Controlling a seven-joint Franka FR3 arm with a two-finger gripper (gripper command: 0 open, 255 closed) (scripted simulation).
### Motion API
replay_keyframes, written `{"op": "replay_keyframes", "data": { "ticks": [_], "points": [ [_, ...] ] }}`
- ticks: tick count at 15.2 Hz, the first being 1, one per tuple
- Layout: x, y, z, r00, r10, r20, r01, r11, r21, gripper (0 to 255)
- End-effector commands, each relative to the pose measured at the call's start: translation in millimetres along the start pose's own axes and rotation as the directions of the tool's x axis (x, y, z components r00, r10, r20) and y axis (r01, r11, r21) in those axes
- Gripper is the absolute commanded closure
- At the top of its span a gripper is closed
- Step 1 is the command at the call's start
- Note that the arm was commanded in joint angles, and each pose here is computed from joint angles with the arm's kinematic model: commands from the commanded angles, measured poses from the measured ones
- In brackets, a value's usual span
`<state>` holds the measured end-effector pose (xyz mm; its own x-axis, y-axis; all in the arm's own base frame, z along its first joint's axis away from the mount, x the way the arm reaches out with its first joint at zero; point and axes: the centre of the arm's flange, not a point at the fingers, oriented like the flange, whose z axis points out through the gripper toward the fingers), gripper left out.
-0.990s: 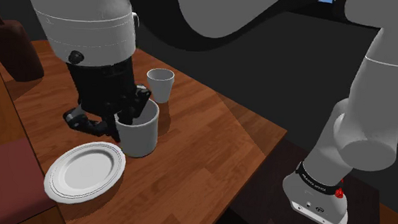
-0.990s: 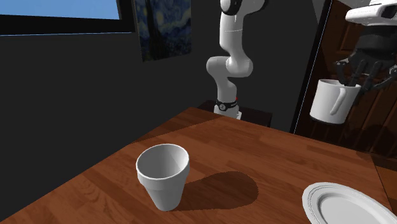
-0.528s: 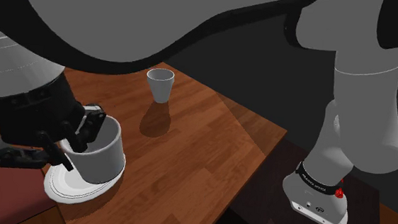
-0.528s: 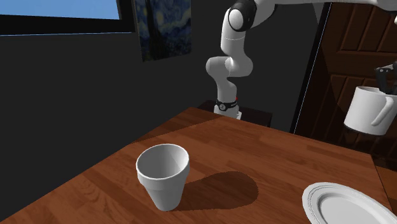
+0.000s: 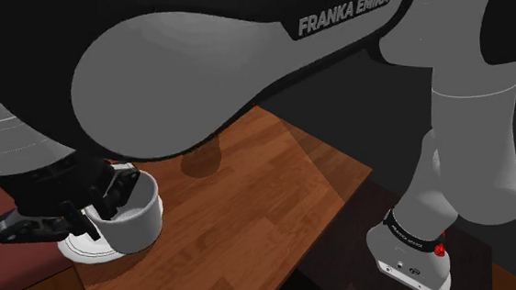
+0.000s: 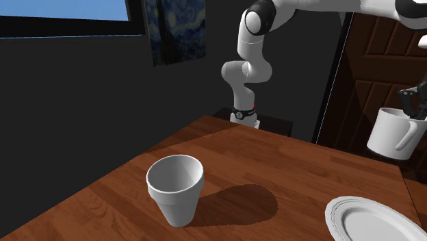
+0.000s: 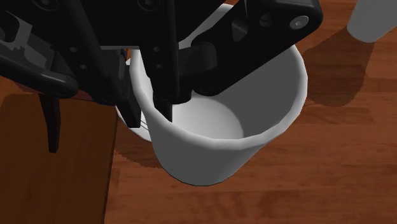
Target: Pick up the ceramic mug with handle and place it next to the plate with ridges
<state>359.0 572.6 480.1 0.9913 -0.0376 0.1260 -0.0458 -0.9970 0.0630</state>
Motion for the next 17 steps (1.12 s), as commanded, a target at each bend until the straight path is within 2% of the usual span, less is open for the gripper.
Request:
{"op": "replay_keyframes", "data": {
  "ticks": [1,17],
  "points": [
    [-0.1,-1.4,11.1,1.000,0.000,0.000,0.000,1.000,0.001,255],
    [-10.8,-6.8,94.7,1.000,0.000,0.000,0.000,1.000,0.001,255]
  ]
}}
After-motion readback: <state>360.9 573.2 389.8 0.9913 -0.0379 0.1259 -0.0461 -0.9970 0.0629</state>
